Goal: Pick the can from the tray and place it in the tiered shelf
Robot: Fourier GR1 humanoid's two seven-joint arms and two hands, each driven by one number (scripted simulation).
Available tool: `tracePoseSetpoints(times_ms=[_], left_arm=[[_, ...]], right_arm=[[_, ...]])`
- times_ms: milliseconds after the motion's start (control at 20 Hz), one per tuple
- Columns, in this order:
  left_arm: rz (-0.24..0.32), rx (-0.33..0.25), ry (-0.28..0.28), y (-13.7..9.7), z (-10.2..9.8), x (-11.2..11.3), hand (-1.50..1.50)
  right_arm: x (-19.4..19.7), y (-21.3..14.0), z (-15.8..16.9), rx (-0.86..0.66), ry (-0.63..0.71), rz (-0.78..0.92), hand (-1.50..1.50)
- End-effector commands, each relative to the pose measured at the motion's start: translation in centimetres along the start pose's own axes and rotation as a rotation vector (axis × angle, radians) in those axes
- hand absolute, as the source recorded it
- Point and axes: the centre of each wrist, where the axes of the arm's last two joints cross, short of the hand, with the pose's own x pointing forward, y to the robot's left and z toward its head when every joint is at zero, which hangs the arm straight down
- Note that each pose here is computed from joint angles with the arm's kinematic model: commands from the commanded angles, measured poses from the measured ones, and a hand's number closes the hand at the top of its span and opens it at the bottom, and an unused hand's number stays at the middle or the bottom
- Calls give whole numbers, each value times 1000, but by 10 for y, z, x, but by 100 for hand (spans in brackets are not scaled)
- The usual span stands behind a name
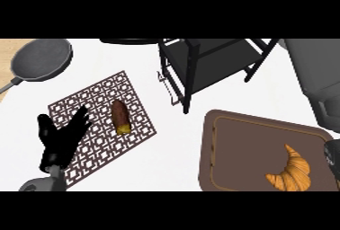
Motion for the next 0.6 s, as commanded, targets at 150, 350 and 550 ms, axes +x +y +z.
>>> tracePoseSetpoints(times_ms=[150, 350, 550], left_arm=[[-7, 1, 15, -12, 0, -9, 0], [12, 3, 32, 5, -3, 8, 0], [-5, -14, 30, -7, -8, 1, 0]], right_arm=[[-6, -7, 0, 25, -14, 92, 150], [-14, 3, -3, -66, 60, -139, 150], [-4, -5, -9, -100, 105, -251, -150]])
